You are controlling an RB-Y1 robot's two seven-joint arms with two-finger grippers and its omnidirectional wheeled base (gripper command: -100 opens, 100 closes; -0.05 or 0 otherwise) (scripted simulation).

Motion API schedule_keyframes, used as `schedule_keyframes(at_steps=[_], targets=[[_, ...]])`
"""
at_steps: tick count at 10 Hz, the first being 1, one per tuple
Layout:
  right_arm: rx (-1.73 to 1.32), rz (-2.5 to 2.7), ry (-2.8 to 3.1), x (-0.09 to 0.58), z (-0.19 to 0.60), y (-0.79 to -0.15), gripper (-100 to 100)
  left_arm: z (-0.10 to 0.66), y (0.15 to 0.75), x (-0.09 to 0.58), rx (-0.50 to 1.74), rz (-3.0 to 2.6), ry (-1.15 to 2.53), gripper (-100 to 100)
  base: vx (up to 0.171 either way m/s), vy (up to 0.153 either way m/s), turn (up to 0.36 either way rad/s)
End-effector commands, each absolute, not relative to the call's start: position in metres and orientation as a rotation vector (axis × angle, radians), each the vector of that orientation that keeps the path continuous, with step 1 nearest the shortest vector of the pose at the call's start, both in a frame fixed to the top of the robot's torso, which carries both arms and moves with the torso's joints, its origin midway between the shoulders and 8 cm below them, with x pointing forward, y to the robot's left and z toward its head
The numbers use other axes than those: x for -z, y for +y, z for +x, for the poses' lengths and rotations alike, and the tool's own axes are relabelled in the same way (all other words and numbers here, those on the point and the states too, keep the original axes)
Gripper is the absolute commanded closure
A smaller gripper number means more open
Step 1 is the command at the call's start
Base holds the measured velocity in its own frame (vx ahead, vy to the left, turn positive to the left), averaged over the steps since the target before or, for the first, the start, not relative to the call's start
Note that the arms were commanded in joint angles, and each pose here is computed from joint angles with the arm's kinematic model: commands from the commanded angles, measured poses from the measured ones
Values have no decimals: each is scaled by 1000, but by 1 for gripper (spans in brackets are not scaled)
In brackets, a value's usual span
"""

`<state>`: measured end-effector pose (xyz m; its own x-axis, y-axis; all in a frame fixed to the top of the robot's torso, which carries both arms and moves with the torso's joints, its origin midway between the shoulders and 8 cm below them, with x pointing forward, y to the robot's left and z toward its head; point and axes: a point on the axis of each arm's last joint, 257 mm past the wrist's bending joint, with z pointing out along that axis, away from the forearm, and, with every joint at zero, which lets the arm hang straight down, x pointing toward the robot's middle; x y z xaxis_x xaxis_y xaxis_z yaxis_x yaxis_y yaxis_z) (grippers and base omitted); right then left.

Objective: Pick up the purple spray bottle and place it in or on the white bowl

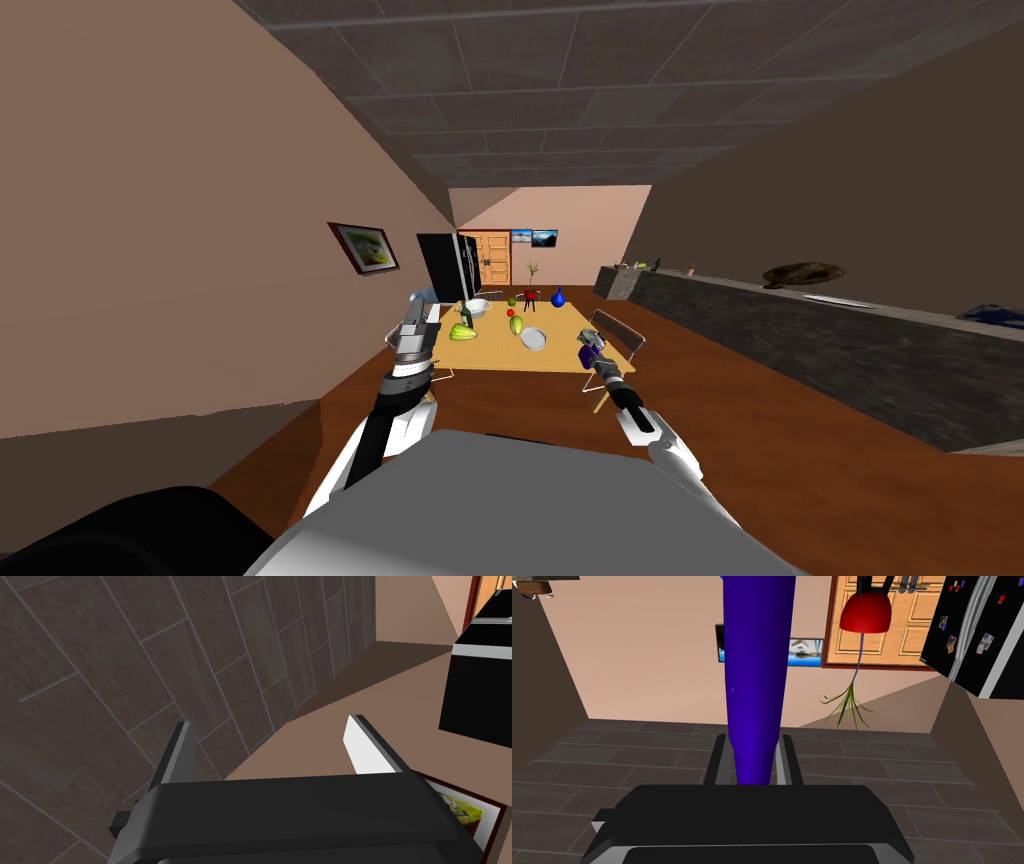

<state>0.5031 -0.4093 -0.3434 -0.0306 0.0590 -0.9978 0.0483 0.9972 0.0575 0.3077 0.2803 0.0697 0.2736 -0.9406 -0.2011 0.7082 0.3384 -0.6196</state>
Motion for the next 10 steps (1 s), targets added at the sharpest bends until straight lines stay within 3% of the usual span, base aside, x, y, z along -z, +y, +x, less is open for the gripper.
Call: schedule_keyframes(at_steps=[1,10], targets=[[-8,85,1585,331,510,-414,100,308,280,-70,1161,-456,600,0,16,-138,12],[117,88,1587,307,498,-488,100,308,280,-70,1161,-456,600,0,137,-183,177]])
